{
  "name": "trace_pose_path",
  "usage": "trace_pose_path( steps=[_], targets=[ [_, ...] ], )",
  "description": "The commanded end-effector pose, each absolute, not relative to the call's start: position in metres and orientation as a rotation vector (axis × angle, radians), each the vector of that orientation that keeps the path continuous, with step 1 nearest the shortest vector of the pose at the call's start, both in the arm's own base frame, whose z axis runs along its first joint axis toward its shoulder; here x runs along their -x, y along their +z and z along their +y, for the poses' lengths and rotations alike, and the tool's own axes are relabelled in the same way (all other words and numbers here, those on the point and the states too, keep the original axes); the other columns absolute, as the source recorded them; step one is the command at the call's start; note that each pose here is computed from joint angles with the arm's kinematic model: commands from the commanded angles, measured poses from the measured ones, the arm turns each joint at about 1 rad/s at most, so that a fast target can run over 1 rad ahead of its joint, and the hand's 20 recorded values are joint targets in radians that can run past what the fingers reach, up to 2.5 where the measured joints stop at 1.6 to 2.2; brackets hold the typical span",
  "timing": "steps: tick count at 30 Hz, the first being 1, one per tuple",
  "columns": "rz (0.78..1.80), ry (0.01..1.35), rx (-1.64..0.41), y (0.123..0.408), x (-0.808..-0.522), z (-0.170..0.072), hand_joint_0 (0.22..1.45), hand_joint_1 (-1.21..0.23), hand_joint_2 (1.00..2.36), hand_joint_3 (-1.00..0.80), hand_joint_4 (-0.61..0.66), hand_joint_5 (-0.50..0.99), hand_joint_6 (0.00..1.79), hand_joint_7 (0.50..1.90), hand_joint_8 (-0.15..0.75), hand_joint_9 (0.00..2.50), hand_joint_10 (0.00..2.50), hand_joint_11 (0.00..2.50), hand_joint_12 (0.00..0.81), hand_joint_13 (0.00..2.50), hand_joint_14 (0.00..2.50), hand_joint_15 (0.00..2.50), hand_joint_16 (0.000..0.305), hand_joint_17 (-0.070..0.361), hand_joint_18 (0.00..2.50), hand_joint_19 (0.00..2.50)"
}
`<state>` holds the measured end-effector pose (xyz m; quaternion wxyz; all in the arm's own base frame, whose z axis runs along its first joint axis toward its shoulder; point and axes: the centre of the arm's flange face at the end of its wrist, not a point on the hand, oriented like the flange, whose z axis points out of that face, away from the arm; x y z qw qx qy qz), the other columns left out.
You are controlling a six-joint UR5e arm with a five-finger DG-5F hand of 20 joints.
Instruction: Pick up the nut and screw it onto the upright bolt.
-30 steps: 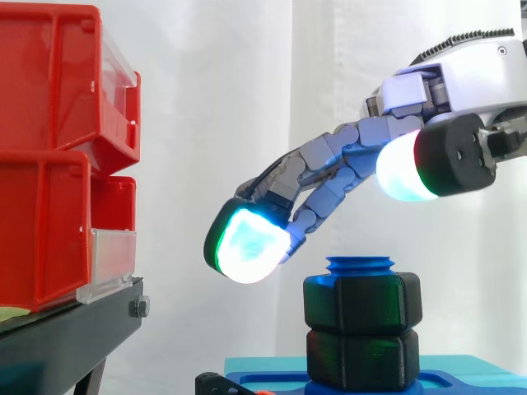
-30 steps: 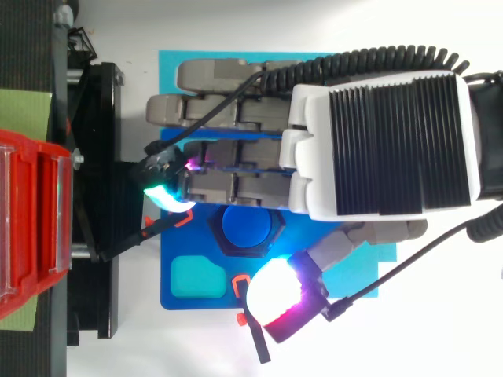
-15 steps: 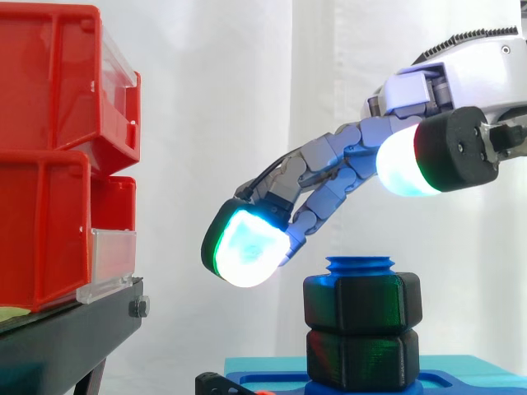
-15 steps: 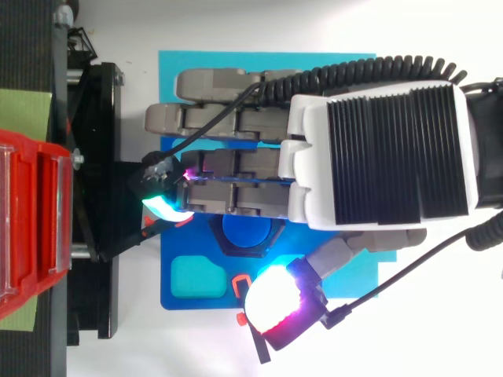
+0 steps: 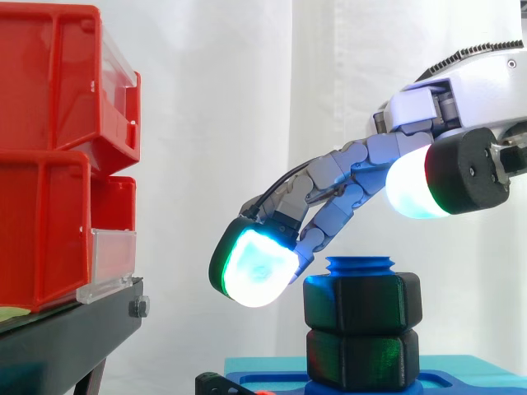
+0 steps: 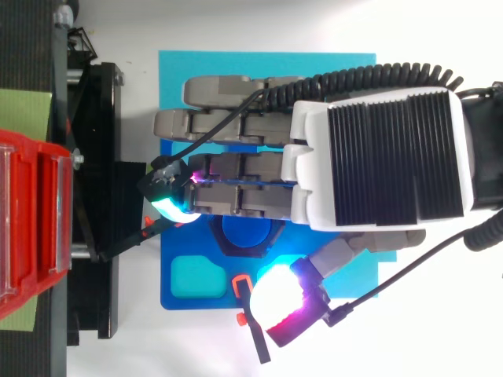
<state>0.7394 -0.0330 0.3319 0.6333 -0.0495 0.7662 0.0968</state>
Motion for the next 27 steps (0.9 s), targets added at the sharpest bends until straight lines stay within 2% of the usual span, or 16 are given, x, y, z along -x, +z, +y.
trace_pose_path(
  steps=[1,16,27],
  targets=[
    [1.754,0.22,0.112,0.3315,-0.7391,-0.0341,0.48,-0.14,1.0,-0.5,0.23,-0.13,0.5,0.85,0.188,0.14,0.0,0.0,0.274,0.0,0.0,0.0,0.033,0.074,0.0,0.0],
    [1.765,0.213,0.107,0.3307,-0.7376,-0.0399,0.49,-0.18,1.0,-0.5,0.27,-0.08,0.5,1.03,0.211,0.28,0.0,0.0,0.265,0.05,0.0,0.0,0.03,0.068,0.0,0.0],
    [1.779,0.211,0.106,0.3286,-0.7362,-0.0421,0.5,-0.22,1.0,-0.5,0.24,-0.05,0.5,1.18,0.227,0.4,0.0,0.0,0.252,0.15,0.0,0.0,0.027,0.061,0.0,0.0]
  ],
)
